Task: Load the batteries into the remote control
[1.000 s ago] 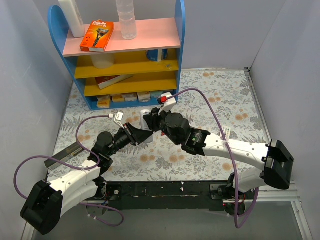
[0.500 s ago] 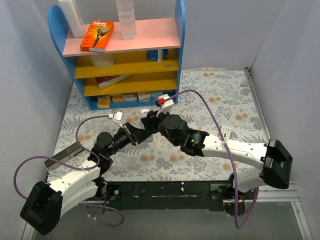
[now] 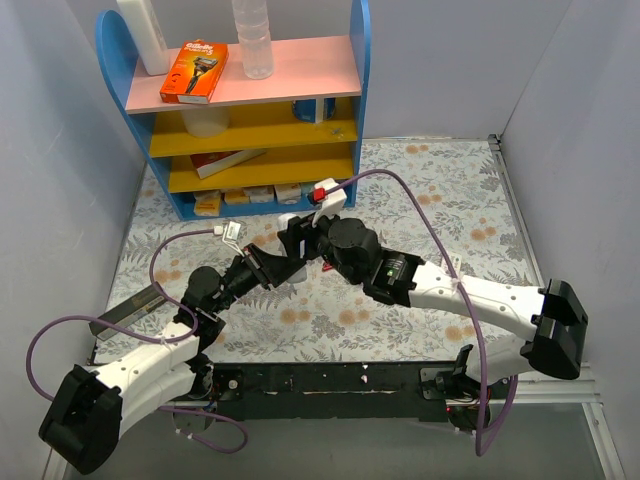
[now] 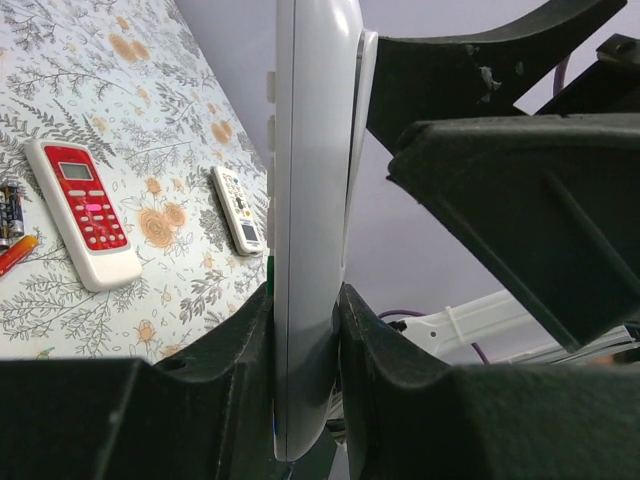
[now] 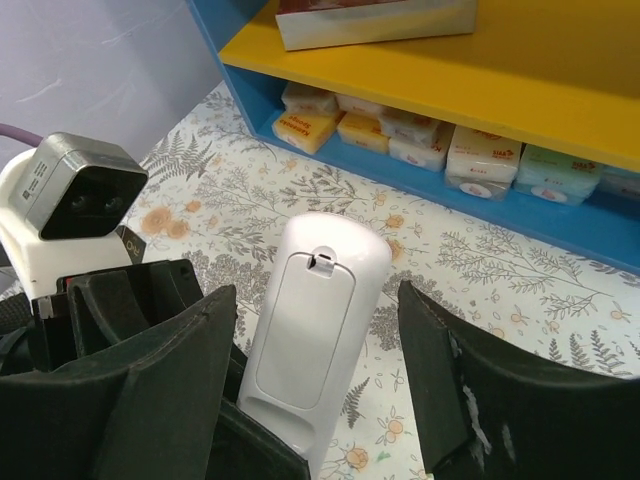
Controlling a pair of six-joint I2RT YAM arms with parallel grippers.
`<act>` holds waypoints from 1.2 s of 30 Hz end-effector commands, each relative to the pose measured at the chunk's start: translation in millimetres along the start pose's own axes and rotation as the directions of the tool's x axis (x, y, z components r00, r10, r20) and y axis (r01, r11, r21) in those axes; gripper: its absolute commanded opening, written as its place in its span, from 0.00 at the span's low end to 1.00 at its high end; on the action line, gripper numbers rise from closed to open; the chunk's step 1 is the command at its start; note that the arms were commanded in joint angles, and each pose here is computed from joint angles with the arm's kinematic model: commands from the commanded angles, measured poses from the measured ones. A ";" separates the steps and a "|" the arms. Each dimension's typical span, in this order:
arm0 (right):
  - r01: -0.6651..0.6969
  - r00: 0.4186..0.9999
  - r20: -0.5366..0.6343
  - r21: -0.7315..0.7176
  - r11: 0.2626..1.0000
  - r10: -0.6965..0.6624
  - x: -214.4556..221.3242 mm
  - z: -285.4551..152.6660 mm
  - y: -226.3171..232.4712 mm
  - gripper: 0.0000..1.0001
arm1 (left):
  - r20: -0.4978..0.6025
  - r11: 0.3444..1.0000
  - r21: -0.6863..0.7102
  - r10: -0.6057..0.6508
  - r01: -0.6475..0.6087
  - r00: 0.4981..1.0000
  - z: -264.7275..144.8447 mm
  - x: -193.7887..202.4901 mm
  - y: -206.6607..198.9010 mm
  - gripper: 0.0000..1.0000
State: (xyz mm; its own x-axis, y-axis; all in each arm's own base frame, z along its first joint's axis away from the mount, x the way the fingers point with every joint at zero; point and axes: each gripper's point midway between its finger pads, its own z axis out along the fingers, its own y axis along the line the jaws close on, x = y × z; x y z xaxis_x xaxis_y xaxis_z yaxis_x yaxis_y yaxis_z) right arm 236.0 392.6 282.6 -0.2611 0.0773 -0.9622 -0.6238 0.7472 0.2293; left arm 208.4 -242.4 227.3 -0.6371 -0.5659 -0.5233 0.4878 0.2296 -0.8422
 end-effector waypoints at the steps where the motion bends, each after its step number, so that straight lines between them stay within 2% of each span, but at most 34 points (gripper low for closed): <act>1: 0.004 0.998 0.058 -0.039 0.999 -0.001 -47.8 -13.9 0.3 0.73 | 0.034 0.997 0.071 0.030 -0.032 0.999 -0.5 -10.1 -20.5 0.00; 11: -0.135 0.991 -0.027 -0.283 0.949 0.133 -60.6 -23.1 0.9 0.75 | 0.014 0.993 0.116 0.034 -0.035 0.999 -3.3 -7.7 -31.5 0.00; 18: -0.256 0.967 -0.114 -0.437 0.862 0.229 -55.0 -24.1 7.4 0.75 | -0.007 0.980 0.191 0.057 -0.055 0.998 -5.8 -5.6 -48.9 0.00; 24: -0.339 0.940 -0.194 -0.476 0.811 0.280 -40.8 -21.8 9.0 0.74 | -0.017 0.970 0.236 0.069 -0.063 0.997 -7.2 -5.4 -59.8 0.00; 26: -0.371 0.928 -0.221 -0.473 0.799 0.299 -31.3 -19.9 6.9 0.70 | -0.026 0.967 0.246 0.068 -0.059 0.997 -7.0 -4.2 -61.3 0.00; 30: -0.418 0.908 -0.256 -0.497 0.760 0.332 -20.2 -21.1 6.9 0.56 | -0.040 0.956 0.287 0.079 -0.065 0.996 -7.8 -2.7 -69.6 0.00; 31: -0.419 0.908 -0.253 -0.507 0.753 0.335 -21.0 -21.0 7.7 0.48 | -0.050 0.954 0.293 0.082 -0.063 0.995 -8.3 -0.9 -70.2 0.00; 33: -0.423 0.906 -0.260 -0.518 0.743 0.334 -19.2 -22.0 7.2 0.38 | -0.055 0.950 0.306 0.086 -0.065 0.995 -8.3 -0.5 -72.6 0.00; 34: -0.423 0.906 -0.263 -0.525 0.738 0.332 -18.6 -22.8 8.8 0.27 | -0.056 0.949 0.309 0.086 -0.065 0.995 -8.3 -0.4 -73.5 0.00; 35: -0.419 0.908 -0.259 -0.533 0.735 0.330 -20.2 -23.0 9.4 0.20 | -0.065 0.948 0.312 0.088 -0.064 0.994 -8.6 1.1 -73.4 0.00; 36: -0.418 0.908 -0.259 -0.536 0.733 0.329 -20.5 -23.3 9.0 0.16 | -0.065 0.947 0.315 0.090 -0.065 0.994 -8.5 0.9 -74.2 0.00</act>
State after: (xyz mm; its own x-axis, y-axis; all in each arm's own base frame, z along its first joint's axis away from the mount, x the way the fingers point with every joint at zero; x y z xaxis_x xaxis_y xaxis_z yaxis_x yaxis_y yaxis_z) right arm 221.7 379.9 301.1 -0.6527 0.1443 -0.7437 -0.7102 0.2254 0.6670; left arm 178.3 -252.6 252.9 -0.6769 -0.4862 -0.5527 0.5939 0.0828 -0.8002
